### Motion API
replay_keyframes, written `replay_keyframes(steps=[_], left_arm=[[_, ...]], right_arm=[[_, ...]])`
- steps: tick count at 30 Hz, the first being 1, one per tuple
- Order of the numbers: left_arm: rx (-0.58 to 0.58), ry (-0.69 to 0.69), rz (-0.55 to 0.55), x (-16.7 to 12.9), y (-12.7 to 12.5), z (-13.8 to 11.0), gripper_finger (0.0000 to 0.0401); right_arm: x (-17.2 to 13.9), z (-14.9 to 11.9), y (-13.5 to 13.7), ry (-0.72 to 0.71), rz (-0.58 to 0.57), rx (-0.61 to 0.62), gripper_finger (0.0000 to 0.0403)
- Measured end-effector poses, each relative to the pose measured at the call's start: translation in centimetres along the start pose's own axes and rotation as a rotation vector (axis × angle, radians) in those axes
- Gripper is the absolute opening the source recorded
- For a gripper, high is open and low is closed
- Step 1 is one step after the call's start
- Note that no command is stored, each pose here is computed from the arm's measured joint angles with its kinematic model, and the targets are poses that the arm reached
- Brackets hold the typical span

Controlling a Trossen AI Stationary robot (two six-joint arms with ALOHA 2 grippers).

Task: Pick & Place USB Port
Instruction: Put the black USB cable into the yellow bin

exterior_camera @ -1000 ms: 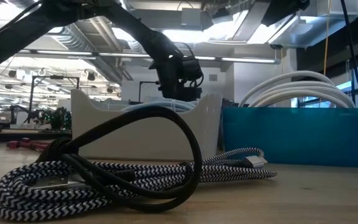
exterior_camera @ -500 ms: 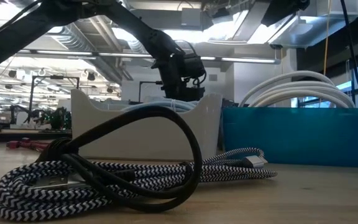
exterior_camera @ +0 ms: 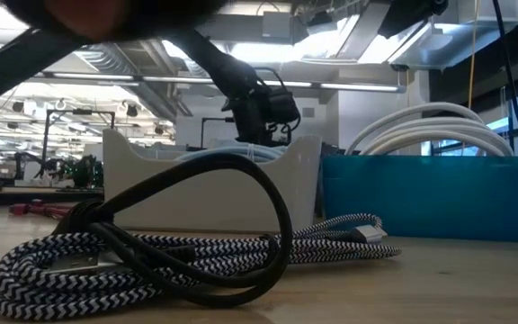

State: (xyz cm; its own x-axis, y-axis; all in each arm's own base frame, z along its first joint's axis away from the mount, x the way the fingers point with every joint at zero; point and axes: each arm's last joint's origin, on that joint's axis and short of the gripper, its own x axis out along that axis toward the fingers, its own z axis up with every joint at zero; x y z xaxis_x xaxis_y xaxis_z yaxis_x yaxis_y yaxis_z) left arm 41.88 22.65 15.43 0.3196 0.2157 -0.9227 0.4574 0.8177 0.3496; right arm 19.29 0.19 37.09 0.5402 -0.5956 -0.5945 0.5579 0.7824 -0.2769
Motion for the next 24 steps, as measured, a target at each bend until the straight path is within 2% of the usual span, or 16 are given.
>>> replay_keyframes(steps=[3,5,11,16,22,24], left_arm=[[0.000,0.005,0.010,-0.2,0.1,0.0,0.0036],[-0.005,0.016,0.016,-0.2,0.1,0.0,0.0015],[0.003,0.083,0.059,-1.9,0.0,0.3,0.0005],[-0.045,0.043,0.140,-6.9,0.7,0.6,0.0001],[-0.227,-0.010,0.088,-13.2,-0.4,0.1,0.0001],[-0.255,-0.031,0.047,-15.0,-1.2,0.1,0.0000]], right_arm=[[0.0,0.0,0.0,0.000,0.001,0.000,0.0166],[0.0,0.0,0.0,0.000,0.001,0.000,0.0166],[0.0,0.0,0.0,0.001,0.002,0.000,0.0166],[0.0,0.0,0.0,0.002,0.005,-0.001,0.0166],[0.0,0.0,0.0,0.005,0.013,-0.002,0.0166],[0.0,0.0,0.1,0.005,0.012,-0.005,0.0166]])
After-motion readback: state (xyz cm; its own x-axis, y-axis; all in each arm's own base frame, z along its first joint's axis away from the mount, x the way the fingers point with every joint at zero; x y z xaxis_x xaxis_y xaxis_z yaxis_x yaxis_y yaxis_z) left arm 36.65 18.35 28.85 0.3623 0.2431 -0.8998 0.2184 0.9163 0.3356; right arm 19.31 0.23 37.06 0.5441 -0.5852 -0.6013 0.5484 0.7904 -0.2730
